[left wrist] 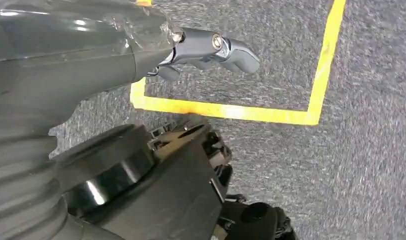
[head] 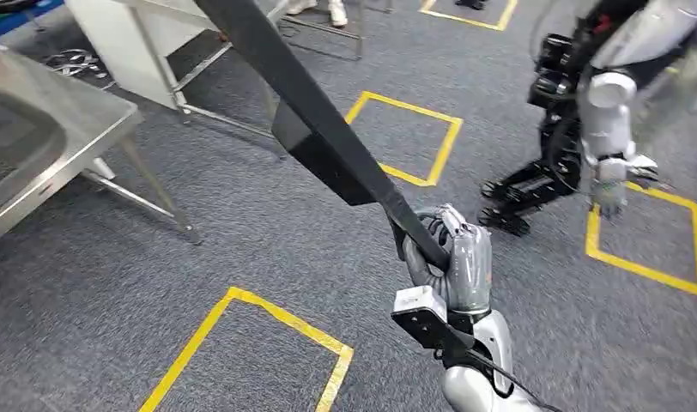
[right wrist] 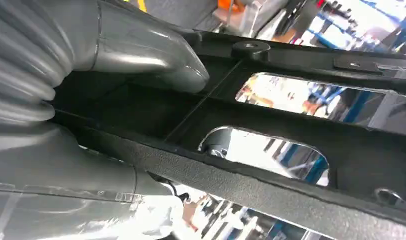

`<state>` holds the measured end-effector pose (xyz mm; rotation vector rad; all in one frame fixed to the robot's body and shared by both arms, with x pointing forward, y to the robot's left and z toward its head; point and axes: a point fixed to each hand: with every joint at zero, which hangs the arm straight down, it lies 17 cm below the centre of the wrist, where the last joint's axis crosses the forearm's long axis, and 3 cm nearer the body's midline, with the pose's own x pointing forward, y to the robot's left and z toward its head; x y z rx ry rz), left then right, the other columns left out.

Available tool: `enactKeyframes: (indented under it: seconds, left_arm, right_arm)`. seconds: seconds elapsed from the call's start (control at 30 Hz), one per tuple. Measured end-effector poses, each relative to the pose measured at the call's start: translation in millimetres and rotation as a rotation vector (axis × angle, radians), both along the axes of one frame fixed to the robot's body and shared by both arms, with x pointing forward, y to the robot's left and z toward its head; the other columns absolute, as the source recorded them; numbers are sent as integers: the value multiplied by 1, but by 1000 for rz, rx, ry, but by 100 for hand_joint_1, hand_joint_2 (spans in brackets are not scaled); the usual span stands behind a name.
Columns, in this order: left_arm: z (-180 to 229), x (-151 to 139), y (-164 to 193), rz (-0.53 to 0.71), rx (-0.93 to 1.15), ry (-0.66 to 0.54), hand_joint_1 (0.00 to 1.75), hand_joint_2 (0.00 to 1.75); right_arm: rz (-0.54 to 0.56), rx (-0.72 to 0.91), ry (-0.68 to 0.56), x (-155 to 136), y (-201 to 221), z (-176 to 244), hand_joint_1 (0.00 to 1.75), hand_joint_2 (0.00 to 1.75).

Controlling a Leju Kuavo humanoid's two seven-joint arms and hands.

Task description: Take the parts from the cabinet and place them on the table.

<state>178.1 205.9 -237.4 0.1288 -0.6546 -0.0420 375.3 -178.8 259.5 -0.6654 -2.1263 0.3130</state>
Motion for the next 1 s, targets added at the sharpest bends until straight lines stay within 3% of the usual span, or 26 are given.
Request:
enactKeyframes:
  seconds: [1.0]
  left_arm:
    - [2, 4, -5, -12, -14, -8, 0, 175]
  right_arm:
    - [-5, -18, 9, -4, 0, -5, 175, 175]
